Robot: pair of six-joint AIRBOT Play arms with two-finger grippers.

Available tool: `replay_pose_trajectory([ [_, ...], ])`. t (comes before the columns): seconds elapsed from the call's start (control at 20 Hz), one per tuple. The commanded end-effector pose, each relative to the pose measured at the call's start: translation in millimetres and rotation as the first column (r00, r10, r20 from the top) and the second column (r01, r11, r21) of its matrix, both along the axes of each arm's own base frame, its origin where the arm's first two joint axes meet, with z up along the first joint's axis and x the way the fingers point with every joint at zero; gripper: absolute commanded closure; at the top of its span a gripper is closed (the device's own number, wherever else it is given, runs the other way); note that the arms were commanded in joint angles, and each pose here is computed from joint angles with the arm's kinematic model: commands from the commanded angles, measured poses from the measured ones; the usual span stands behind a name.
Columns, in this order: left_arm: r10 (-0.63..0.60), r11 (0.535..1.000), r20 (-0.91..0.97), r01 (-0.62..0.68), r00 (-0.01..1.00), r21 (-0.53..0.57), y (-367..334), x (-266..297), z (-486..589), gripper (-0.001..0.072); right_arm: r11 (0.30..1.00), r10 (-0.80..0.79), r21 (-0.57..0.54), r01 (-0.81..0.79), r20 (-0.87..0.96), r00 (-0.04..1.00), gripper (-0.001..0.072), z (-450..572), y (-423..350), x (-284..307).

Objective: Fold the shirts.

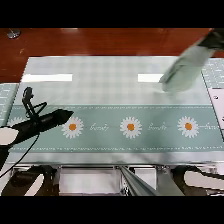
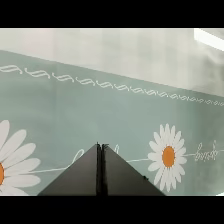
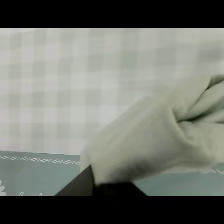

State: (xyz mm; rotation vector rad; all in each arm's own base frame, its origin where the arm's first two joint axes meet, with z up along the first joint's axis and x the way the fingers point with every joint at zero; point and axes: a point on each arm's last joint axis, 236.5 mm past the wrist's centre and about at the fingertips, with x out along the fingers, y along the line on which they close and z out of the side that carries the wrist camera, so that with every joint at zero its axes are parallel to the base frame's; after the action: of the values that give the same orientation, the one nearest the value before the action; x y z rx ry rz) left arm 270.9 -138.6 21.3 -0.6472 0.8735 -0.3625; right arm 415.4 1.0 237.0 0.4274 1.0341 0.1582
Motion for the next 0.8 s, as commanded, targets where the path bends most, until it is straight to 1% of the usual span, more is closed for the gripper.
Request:
replay_pose_trajectory([
  [0.0,0.025,1.0,0.023,-0.025,0.999,0.004,4,6,3,0.0686,0.981,-0.191,-0.055,0.185,-0.141,0.971,0.0675,-6,-72,-50],
  [0.1,0.046,0.999,0.042,-0.046,0.998,0.006,8,11,5,0.0686,0.959,-0.281,-0.088,0.27,-0.161,0.946,0.0675,-9,-97,-71],
  [0.3,0.048,0.999,0.045,-0.049,0.998,0.006,8,12,5,0.0686,0.911,-0.411,-0.134,0.389,-0.242,0.879,0.0675,-32,-119,-128],
  [0.4,0.054,0.998,0.05,-0.055,0.997,0.007,9,14,6,0.0686,0.869,-0.491,-0.223,0.441,-0.278,0.826,0.0675,-48,-138,-171],
  [0.55,0.068,0.998,0.063,-0.069,0.996,0.008,12,17,8,0.0686,0.756,-0.648,-0.357,0.548,-0.293,0.703,0.0675,-60,-165,-235],
  [0.75,0.074,0.997,0.069,-0.075,0.995,0.008,13,18,9,0.0687,0.603,-0.797,-0.463,0.649,-0.316,0.515,0.0675,-80,-176,-310],
])
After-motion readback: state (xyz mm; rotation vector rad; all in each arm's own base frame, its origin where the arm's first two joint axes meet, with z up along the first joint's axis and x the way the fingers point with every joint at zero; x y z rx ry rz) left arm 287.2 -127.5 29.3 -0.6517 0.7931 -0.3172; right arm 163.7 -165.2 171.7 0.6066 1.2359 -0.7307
